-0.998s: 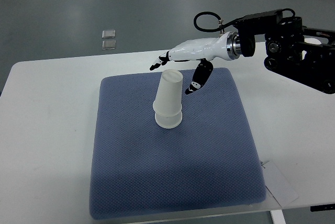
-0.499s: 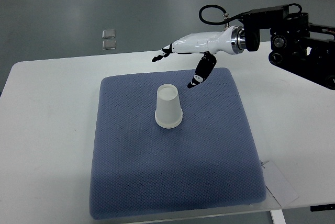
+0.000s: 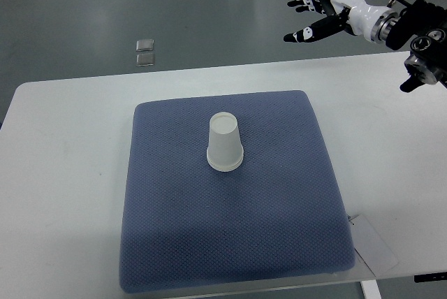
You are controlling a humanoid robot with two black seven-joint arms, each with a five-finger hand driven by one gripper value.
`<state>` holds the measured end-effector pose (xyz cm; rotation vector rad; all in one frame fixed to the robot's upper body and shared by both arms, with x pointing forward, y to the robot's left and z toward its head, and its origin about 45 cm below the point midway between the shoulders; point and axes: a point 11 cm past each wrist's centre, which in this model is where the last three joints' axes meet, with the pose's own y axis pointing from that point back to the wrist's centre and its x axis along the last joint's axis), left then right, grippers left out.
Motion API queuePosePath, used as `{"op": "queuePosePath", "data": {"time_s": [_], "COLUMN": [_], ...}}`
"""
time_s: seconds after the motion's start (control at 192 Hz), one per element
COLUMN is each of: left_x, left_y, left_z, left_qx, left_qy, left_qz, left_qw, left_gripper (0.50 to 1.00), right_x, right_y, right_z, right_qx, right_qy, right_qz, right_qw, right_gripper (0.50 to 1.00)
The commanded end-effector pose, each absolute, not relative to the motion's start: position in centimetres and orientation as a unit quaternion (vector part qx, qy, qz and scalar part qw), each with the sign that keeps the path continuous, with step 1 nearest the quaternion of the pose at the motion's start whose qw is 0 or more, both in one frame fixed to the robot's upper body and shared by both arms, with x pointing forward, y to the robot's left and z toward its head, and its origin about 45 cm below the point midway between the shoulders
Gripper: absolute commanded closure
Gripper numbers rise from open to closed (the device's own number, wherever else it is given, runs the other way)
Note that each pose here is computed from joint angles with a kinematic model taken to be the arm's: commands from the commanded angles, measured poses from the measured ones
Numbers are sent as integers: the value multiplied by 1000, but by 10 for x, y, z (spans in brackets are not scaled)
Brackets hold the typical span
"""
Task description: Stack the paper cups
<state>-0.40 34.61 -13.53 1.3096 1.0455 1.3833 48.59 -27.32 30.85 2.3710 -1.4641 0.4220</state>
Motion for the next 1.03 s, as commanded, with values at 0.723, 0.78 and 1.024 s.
{"op": "queuePosePath", "data": {"time_s": [0.723,0.78,1.024], "left_x": [-4,-4,-4], "left_y": [346,346,346], "left_z": [-135,-135,-135], "left_qx": [533,533,533], "left_qy": [426,426,426], "left_qz": [563,563,563], "left_qw": [466,466,466], "left_gripper": [500,500,500], "right_x": [447,447,446], "right_y": [-353,-353,-351], "right_z": [186,185,183], "right_qx": [665,664,666], "right_qy": [-725,-726,-724], "right_qz": [-178,-177,-180], "right_qw": [13,12,12], "right_gripper": [605,605,605]}}
